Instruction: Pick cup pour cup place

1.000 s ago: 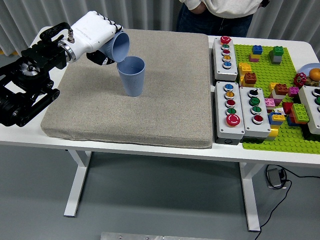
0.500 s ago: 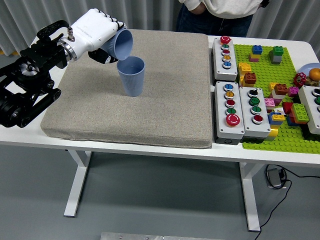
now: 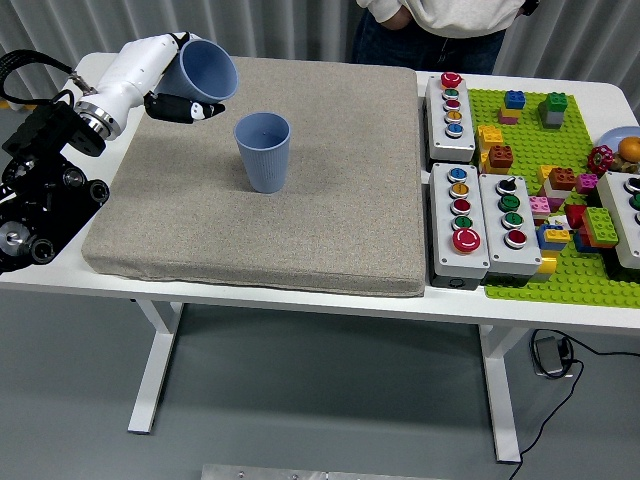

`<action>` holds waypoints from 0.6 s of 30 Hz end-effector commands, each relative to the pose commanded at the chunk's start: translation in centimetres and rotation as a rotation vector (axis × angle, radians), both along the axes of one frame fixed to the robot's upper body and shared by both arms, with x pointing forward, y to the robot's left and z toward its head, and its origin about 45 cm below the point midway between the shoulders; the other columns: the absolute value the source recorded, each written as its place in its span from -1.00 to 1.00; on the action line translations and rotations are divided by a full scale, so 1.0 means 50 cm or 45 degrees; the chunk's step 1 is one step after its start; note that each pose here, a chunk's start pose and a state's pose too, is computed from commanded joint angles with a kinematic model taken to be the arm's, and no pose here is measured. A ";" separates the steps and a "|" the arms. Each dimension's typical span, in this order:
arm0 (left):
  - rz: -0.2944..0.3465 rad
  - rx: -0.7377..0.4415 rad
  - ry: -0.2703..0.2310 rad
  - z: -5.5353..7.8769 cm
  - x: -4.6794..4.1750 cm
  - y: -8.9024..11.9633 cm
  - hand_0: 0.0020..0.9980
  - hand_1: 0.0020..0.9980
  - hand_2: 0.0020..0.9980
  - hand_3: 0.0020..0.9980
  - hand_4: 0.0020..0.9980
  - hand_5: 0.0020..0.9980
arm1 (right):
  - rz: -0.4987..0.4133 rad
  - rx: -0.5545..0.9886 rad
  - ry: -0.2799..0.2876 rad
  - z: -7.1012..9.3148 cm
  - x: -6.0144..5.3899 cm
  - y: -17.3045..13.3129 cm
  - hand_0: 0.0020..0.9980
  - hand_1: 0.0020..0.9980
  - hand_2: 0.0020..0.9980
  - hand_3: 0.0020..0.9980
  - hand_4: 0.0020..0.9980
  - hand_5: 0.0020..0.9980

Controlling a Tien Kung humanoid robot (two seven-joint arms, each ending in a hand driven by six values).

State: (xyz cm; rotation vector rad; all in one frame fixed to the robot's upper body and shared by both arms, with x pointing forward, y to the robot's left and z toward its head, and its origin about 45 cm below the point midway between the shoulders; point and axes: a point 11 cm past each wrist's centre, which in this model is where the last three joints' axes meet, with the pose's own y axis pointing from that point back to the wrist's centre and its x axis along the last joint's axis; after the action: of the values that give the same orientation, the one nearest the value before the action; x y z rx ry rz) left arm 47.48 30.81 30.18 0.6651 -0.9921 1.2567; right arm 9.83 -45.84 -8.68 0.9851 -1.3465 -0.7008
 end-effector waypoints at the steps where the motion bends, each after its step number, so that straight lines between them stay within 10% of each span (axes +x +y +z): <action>1: 0.015 -0.066 -0.029 0.004 -0.008 0.007 -0.14 -0.08 -0.01 0.06 0.41 -0.80 | -0.004 0.002 0.002 -0.001 -0.003 0.000 0.38 0.32 0.21 0.20 -0.99 -0.42; 18: 0.304 -0.925 -0.245 -0.070 -0.128 0.034 -0.13 -0.05 0.00 0.07 0.42 -0.78 | -0.020 0.012 0.022 -0.007 -0.028 0.003 0.38 0.32 0.20 0.20 -0.99 -0.42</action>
State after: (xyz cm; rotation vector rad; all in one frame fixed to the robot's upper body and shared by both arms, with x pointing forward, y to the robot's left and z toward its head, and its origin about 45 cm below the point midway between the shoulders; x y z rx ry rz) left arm 41.06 32.49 26.69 0.0925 -0.5425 1.7816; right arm 8.45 -45.71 -9.03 0.9749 -1.3380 -0.7262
